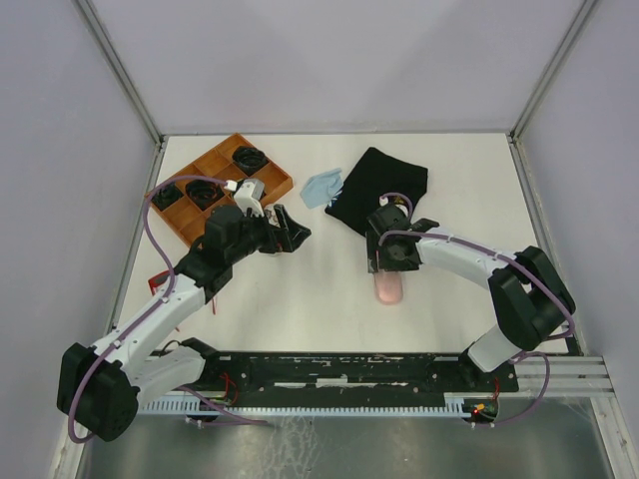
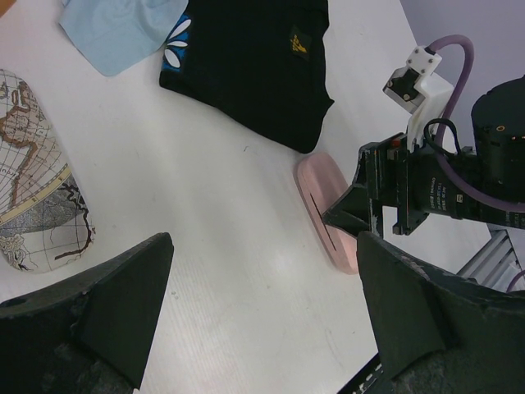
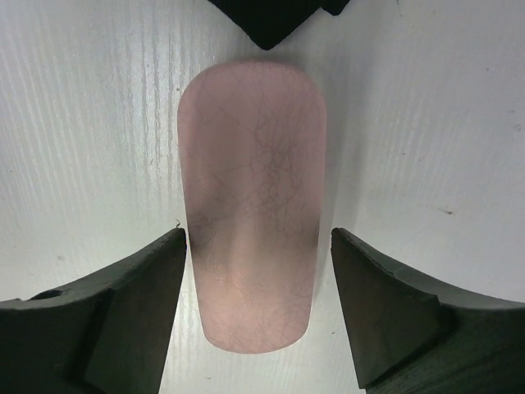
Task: Organize the sunglasses
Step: Pick up the sunglasses case from the center of the board.
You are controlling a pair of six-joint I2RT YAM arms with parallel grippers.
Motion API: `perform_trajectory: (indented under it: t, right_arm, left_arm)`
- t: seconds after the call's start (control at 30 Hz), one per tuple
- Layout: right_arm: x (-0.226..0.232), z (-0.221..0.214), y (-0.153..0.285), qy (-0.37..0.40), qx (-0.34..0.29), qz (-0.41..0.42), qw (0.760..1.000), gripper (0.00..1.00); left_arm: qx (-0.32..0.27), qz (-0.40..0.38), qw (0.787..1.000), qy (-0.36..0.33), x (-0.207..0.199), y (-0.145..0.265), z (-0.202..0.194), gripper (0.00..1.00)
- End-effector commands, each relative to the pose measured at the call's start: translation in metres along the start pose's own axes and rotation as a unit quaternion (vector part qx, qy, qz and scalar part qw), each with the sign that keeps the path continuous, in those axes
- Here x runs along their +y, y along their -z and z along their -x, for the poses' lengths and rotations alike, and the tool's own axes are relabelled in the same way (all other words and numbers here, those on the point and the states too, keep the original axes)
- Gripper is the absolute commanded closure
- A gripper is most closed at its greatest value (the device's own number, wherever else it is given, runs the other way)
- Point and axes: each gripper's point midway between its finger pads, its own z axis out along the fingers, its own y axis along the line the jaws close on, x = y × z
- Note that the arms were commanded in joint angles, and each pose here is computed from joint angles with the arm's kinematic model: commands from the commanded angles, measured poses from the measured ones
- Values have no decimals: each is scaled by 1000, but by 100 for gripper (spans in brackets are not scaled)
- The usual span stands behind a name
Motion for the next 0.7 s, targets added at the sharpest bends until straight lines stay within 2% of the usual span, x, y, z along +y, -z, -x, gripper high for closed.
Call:
perform_trajectory:
  t: [0.0,0.3,0.67]
  right_arm:
    - [5,13,4,-4,-13,21,1000,21]
    - [9,6,-2,-7,14,50,999,23]
    - [3,4,-4,-10,26,45,999,24]
  left_arm:
    - [-25,-13,1000,-7,-12,1,22,1]
    - [-24,-14,1000,-6,-13,0,21,1]
    - [-24,-17,1000,-7,-14,-1,22,1]
